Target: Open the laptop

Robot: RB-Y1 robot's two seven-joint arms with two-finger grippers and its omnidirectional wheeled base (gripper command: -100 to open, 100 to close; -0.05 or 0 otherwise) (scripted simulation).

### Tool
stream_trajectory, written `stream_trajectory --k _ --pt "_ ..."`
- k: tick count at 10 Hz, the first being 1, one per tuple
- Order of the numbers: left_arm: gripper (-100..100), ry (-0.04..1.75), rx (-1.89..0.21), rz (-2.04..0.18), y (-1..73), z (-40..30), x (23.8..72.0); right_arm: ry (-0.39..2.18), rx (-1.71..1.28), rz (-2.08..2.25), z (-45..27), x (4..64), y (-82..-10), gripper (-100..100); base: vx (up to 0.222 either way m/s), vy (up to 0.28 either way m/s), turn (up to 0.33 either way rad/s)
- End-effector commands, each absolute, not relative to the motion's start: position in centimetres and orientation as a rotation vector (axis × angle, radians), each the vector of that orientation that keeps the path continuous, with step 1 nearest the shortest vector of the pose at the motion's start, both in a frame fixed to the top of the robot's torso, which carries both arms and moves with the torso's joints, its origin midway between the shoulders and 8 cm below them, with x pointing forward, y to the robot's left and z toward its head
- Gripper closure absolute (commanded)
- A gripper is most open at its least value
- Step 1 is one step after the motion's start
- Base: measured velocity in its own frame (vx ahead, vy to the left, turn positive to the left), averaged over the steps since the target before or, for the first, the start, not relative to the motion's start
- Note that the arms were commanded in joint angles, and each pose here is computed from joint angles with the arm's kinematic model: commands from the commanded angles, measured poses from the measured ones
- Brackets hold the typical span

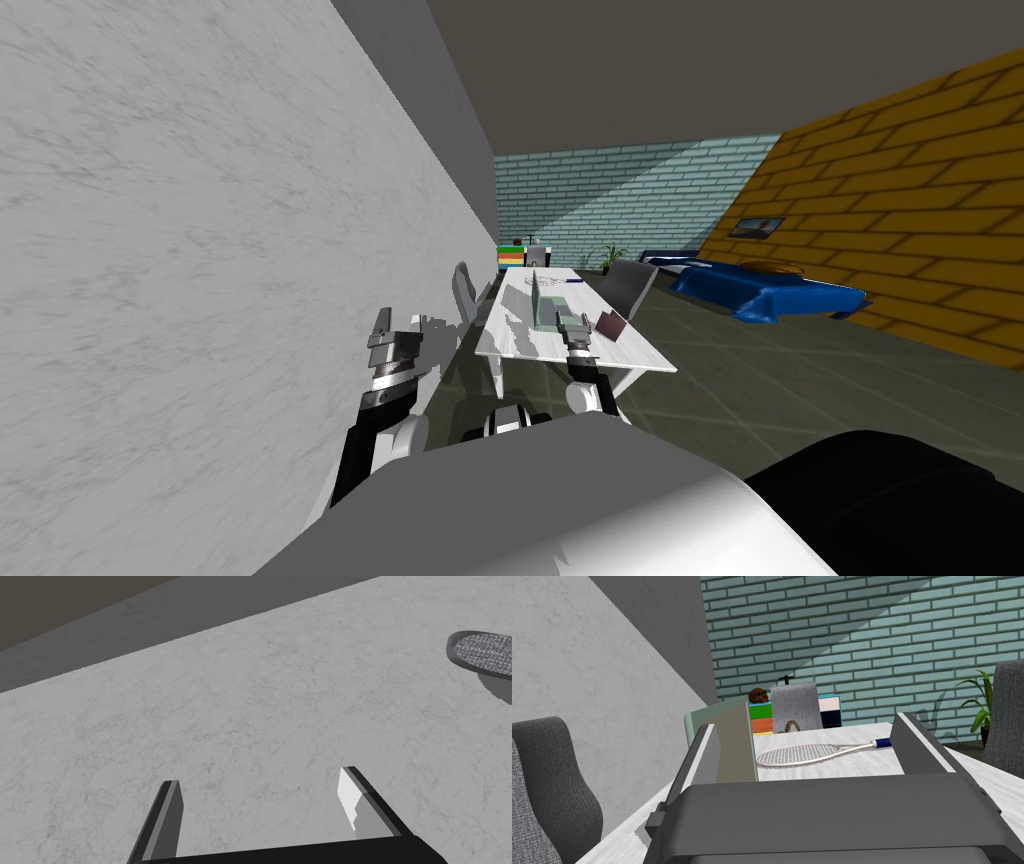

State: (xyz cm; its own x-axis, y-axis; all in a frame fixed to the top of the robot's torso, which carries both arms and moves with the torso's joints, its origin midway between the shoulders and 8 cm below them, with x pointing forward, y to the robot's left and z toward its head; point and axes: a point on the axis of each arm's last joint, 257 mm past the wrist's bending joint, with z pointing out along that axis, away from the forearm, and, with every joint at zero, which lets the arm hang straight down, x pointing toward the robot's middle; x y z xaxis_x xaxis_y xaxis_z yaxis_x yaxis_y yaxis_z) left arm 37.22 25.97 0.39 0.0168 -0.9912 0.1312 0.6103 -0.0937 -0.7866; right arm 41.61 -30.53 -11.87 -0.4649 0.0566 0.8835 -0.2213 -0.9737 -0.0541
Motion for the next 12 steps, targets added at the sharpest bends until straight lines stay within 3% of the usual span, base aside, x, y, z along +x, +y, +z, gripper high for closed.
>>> stream_trajectory --k 1,12 --pt "0 0.615 -0.82 -1.492 26.0 0.4 37.2 -0.367 1.581 2.624 -12.9 42.5 -30.1 -100 0.02 0.01 0.06" --pt "0 0.615 -0.82 -1.492 26.0 0.4 37.2 -0.797 1.736 2.848 -15.3 45.7 -28.4 -100 0.017 0.004 0.032"
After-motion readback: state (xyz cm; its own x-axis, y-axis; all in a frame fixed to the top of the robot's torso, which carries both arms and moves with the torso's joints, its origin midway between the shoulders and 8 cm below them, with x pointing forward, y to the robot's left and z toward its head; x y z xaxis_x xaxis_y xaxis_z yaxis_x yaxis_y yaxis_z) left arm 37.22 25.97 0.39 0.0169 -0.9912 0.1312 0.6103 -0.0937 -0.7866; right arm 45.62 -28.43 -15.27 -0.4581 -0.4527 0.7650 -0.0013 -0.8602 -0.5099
